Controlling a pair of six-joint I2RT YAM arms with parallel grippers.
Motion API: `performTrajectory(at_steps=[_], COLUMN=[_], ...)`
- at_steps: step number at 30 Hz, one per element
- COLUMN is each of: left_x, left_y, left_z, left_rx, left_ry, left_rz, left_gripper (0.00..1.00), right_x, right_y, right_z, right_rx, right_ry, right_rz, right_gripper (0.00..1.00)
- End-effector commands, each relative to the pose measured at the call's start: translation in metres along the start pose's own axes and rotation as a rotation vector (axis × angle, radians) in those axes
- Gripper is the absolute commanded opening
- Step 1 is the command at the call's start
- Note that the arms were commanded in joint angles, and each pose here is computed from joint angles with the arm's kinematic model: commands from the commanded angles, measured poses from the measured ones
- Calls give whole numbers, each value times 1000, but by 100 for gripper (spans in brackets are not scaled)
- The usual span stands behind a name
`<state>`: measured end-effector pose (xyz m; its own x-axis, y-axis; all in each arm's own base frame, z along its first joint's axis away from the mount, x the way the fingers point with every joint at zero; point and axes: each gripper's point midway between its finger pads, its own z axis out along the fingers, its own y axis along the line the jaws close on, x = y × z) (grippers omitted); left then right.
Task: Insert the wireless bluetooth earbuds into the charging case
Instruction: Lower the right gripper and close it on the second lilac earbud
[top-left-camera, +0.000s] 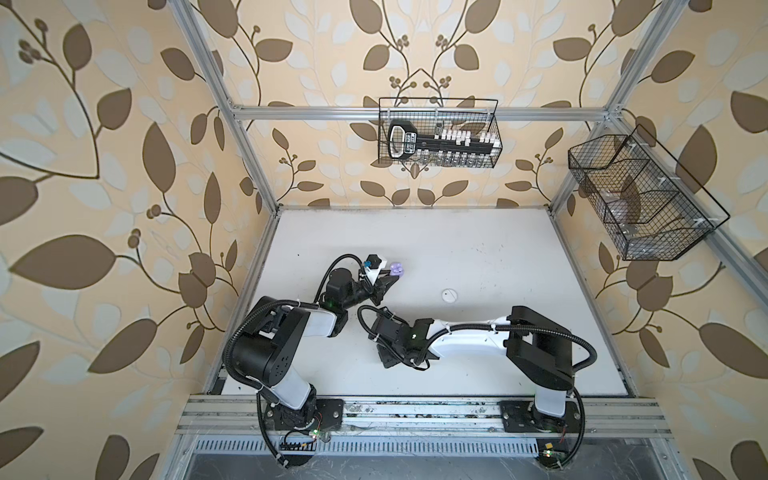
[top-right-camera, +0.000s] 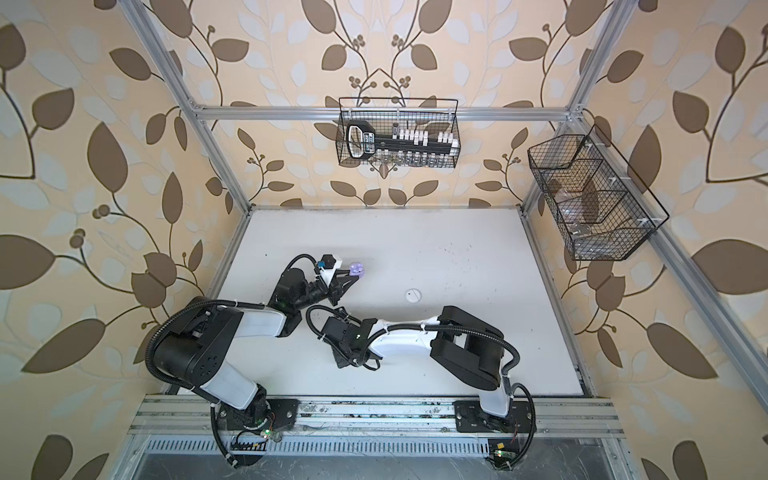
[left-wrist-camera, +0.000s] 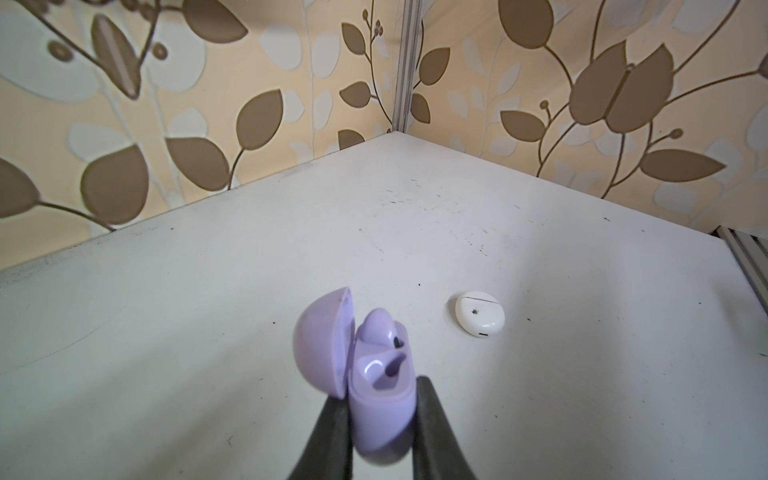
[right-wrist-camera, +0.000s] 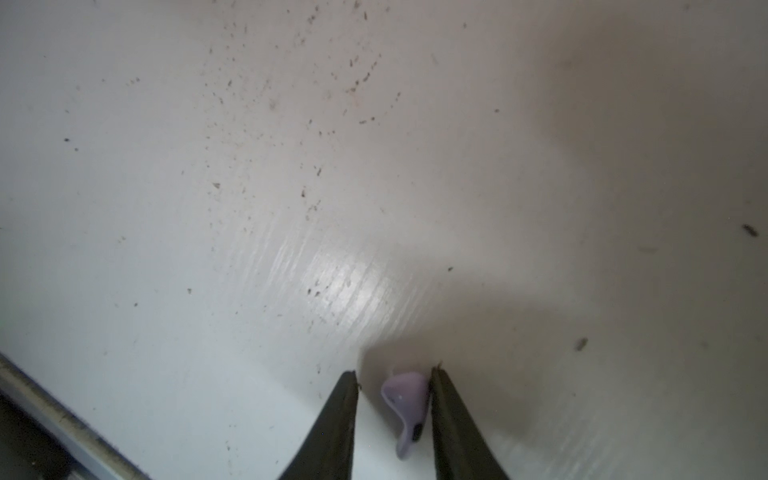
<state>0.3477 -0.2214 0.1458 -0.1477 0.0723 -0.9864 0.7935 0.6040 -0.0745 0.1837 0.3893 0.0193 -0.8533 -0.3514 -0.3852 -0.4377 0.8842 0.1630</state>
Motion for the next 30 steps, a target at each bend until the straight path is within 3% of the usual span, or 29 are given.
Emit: performTrajectory(at_steps=[1,30], left_x=[-20,-22], left_y=[4,4], left_z=[-4,-5], left_rx=[-21,-24], left_ry=[-62,-67], left_rz=[57,62], left_gripper=[0,0], right_x=[10,17], right_y=[-9,-11], right_z=[8,11], right_rx=[66,153], right_ry=[40,89], right_rz=[-30,-112], right_gripper=[32,26])
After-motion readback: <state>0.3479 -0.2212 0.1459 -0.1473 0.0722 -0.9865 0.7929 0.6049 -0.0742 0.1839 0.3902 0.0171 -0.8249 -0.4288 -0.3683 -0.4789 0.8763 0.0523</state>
